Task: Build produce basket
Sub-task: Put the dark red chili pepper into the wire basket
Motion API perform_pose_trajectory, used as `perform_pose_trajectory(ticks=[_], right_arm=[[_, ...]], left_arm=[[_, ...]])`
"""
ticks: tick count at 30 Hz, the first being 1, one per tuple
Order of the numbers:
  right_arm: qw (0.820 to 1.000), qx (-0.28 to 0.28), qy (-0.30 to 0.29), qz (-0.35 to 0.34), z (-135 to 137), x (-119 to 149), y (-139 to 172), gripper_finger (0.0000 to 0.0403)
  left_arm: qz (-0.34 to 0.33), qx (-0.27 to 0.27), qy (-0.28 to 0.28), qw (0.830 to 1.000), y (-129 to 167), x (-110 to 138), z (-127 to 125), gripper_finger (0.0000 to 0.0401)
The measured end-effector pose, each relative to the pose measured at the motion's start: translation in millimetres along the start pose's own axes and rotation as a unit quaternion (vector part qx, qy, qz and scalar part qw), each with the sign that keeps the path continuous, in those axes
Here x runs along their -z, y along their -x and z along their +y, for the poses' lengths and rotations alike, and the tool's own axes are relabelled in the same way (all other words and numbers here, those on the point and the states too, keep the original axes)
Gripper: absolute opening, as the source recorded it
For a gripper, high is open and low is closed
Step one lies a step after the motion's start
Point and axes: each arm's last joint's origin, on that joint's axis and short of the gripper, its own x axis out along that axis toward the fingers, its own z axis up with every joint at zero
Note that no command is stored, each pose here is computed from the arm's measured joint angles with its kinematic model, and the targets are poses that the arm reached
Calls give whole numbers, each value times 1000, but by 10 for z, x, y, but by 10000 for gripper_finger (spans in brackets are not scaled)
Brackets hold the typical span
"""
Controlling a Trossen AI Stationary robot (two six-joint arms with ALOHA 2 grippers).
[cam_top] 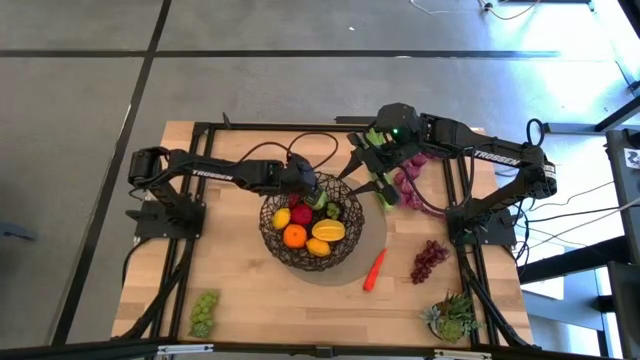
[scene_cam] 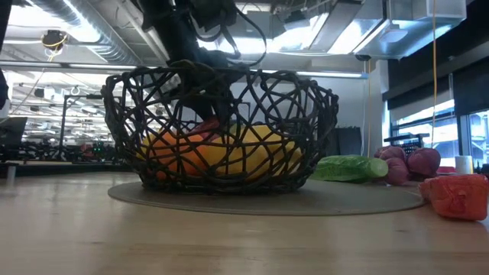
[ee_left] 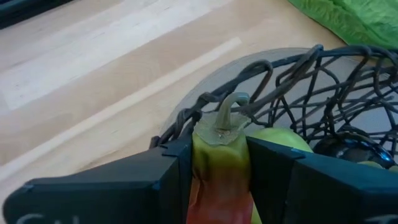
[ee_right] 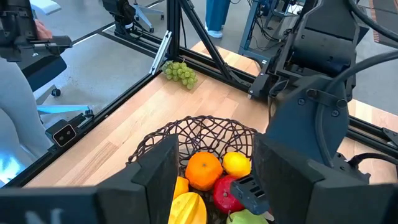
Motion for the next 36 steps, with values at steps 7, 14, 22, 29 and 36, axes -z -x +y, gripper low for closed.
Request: perform_pose_trajectory(ticks=[7, 14, 22, 29, 36], right_arm=[[1000, 0, 0, 0, 0, -1, 1, 200], [1000, 0, 0, 0, 0, -1, 1, 200], [1000, -5, -10, 11, 12, 23, 2, 200], [1000, -8, -15, 17, 19, 35, 2, 200], [1000, -8, -15, 17, 18, 35, 2, 200]], left_arm=[[0, 1, -16, 1000, -3, -5, 4, 121], [-7, 8, -7, 1000, -2, -21, -10, 135], [6, 48, -13, 999, 40, -35, -45, 136], [3, 51, -67, 996, 49, -23, -62, 136], [3, 50, -65, 997, 45, -26, -58, 124]])
